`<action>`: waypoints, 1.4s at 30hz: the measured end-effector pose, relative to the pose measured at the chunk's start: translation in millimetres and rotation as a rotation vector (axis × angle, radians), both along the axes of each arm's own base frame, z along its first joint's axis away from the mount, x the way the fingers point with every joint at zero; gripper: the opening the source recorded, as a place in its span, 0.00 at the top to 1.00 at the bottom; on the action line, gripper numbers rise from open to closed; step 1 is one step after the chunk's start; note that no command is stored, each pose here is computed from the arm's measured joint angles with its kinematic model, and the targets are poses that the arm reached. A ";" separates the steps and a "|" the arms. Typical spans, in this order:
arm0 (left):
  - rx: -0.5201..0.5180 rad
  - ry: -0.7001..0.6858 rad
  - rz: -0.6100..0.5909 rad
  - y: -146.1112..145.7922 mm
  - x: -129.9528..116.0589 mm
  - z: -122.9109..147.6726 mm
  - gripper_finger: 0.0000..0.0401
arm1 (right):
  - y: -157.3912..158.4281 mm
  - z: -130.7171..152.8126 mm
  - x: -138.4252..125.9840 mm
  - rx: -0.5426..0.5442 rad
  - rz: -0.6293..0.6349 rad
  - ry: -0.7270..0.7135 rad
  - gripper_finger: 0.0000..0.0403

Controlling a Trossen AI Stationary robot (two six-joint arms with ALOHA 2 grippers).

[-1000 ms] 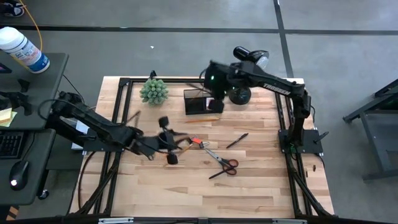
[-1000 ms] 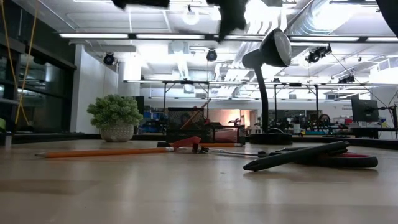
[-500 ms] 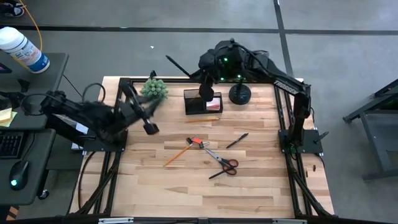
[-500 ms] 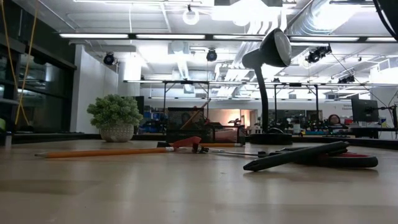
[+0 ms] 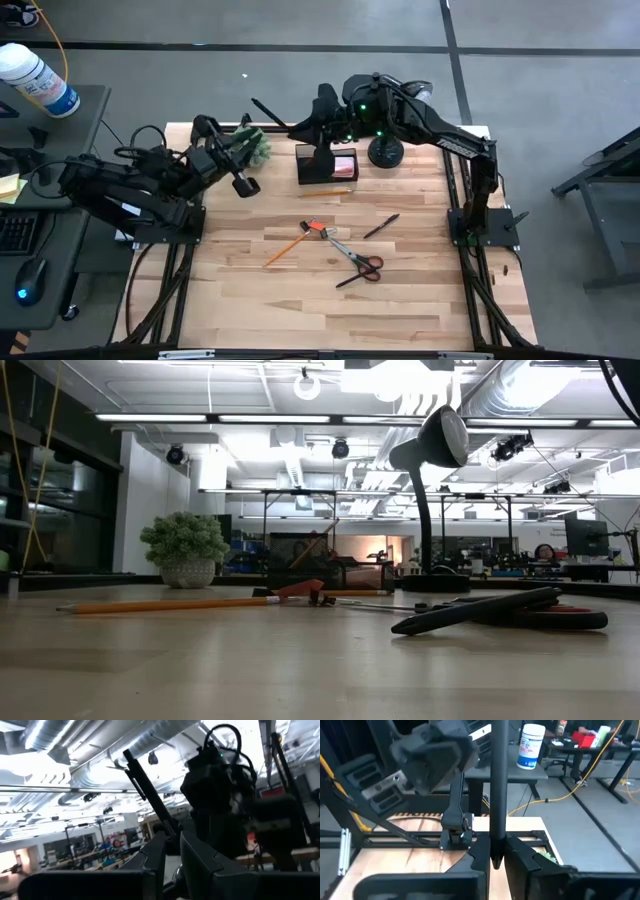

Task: Pick and place office supplies into organizer
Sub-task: Put the middle left black pen into the black desk organizer

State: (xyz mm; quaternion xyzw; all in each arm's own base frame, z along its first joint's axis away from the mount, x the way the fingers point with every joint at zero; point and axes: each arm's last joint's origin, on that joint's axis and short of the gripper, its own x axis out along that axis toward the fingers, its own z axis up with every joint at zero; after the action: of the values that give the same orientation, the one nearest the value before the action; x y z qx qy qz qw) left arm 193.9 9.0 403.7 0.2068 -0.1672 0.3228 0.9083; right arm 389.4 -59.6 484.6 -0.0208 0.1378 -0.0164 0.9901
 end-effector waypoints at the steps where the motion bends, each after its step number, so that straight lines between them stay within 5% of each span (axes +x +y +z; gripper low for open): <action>1: 0.000 -0.002 0.000 1.7 1.1 -0.3 0.88 | 1.2 -0.7 1.1 -0.012 0.007 0.001 0.94; 26: -0.033 -0.040 -0.108 6.3 5.5 -2.2 0.88 | 6.0 -7.2 11.4 -0.067 0.034 0.001 0.94; 42: -0.133 -0.154 -0.151 6.9 2.8 1.7 0.45 | 12.0 -7.5 12.0 -0.075 0.052 0.003 0.94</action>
State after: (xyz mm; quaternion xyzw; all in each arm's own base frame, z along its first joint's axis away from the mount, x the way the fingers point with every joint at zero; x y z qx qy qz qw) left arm 196.7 16.0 405.4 0.1074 -0.2300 0.2788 0.9262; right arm 401.4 -47.6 477.2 -0.0617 0.1381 0.0041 0.9885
